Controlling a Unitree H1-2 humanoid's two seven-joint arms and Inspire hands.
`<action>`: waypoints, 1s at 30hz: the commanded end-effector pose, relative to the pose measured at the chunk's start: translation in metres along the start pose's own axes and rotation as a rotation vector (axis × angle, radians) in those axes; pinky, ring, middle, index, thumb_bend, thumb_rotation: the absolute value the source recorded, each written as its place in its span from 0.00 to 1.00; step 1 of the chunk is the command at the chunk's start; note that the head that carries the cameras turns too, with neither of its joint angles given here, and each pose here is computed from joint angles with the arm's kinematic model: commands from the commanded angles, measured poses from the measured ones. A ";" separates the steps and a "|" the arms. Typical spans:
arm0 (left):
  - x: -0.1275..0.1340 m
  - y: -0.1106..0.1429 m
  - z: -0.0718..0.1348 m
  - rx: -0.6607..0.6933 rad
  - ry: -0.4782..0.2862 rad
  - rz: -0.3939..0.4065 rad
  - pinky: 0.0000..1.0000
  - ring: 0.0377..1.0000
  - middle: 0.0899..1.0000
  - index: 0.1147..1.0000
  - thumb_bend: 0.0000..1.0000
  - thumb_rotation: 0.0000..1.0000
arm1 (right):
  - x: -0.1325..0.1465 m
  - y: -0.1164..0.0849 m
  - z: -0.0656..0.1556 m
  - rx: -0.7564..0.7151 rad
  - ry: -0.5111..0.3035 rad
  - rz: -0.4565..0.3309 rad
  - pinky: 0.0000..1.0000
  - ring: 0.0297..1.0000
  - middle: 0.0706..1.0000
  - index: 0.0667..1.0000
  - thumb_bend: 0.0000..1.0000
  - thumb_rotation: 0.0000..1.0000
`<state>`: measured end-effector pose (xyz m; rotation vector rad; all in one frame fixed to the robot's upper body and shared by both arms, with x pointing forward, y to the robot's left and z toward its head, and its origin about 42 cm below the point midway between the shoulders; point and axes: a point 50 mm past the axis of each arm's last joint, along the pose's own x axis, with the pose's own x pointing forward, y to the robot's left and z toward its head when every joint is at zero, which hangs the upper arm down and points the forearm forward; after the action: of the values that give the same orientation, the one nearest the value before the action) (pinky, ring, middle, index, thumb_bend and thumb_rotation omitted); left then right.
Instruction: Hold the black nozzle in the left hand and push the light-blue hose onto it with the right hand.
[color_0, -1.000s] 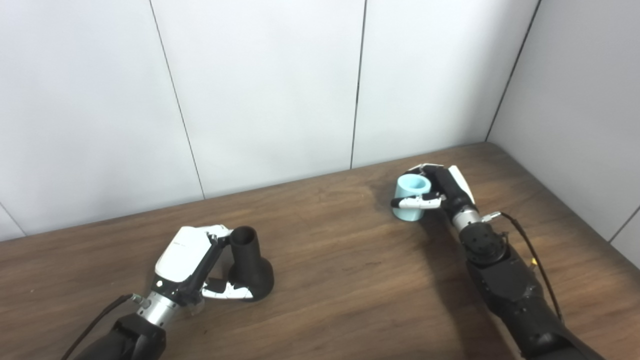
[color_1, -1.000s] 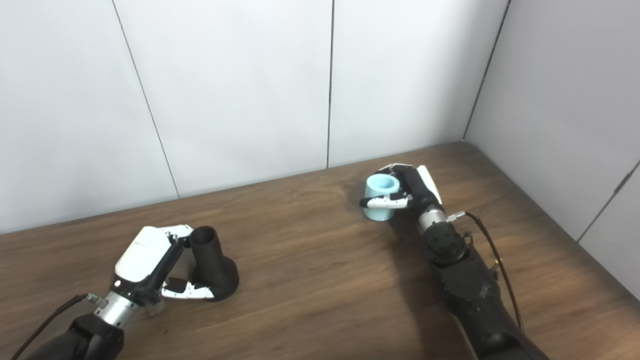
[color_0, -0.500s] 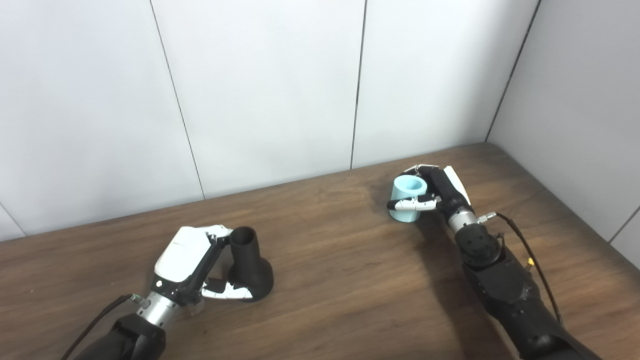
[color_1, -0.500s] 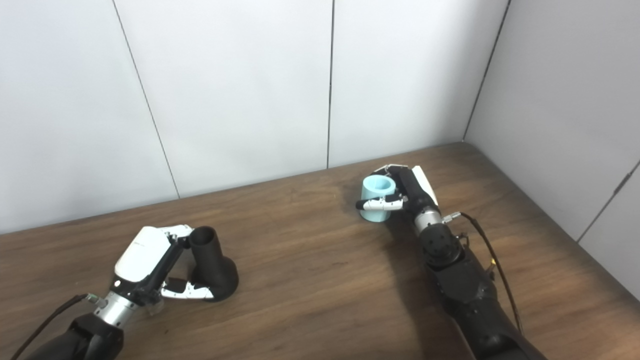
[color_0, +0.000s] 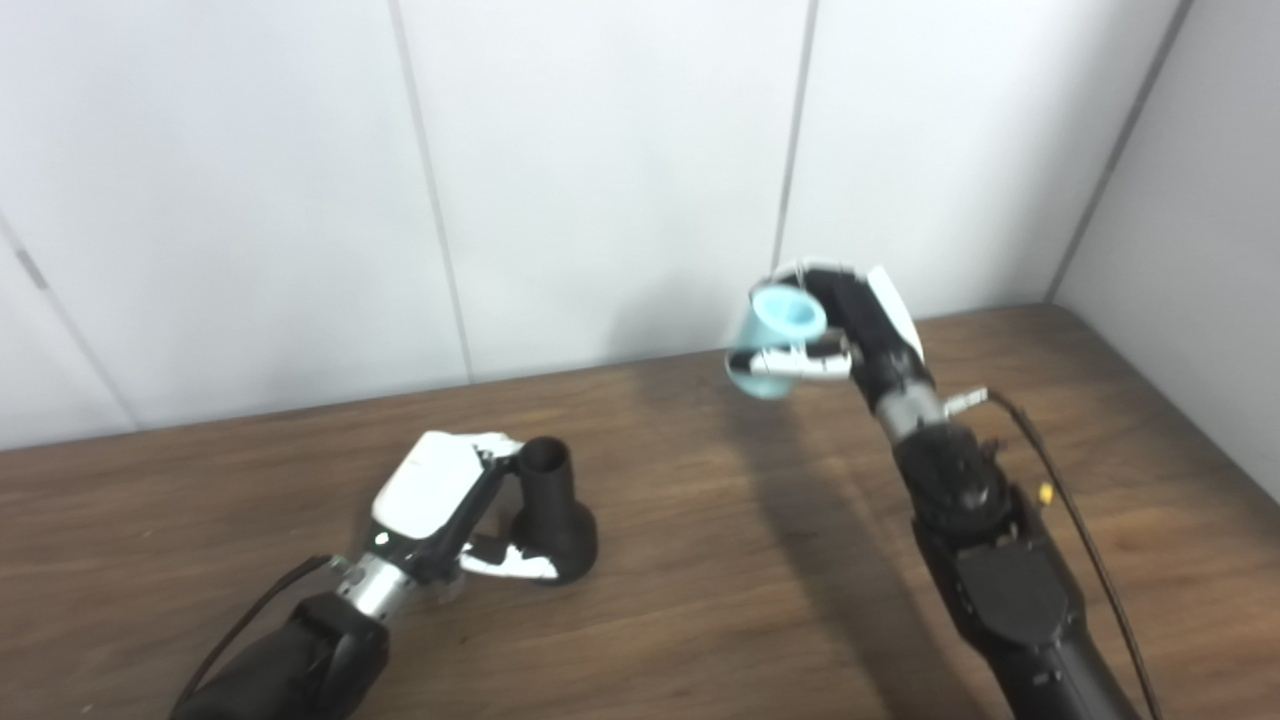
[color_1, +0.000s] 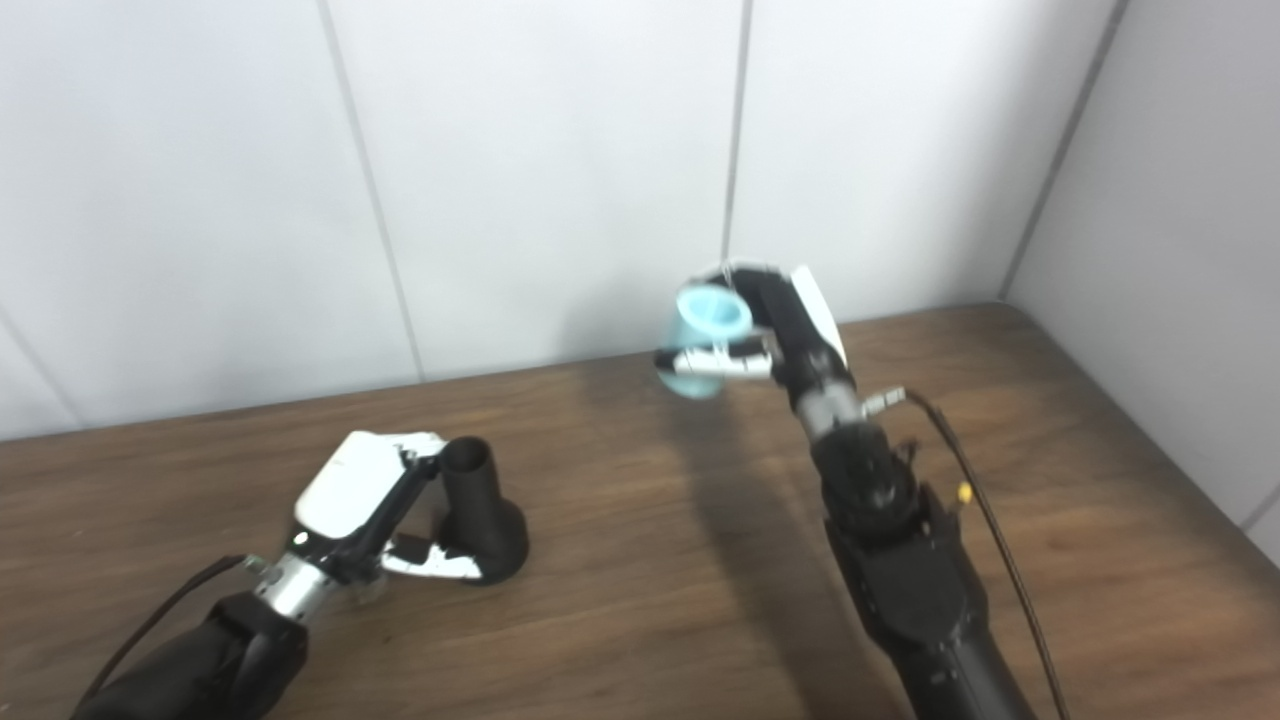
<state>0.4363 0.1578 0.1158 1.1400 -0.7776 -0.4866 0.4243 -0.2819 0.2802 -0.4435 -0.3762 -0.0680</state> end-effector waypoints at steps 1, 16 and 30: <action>-0.090 -0.086 0.024 -0.061 0.105 -0.288 0.45 0.54 0.45 0.41 0.53 0.00 | 0.024 -0.002 0.054 0.027 -0.138 0.017 0.37 0.41 0.46 0.47 0.52 0.00; -0.074 -0.098 0.036 -0.075 0.112 -0.283 0.47 0.55 0.42 0.42 0.53 0.00 | 0.040 0.072 0.113 0.227 -0.137 0.249 0.34 0.41 0.46 0.48 0.50 0.00; -0.068 -0.099 0.040 -0.060 0.087 -0.257 0.47 0.54 0.42 0.42 0.53 0.00 | 0.039 0.100 0.102 0.163 -0.116 0.357 0.33 0.42 0.46 0.47 0.50 0.00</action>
<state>0.4446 0.1449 0.1146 1.1607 -0.7762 -0.4618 0.4368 -0.1549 0.3038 -0.3080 -0.2745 0.3153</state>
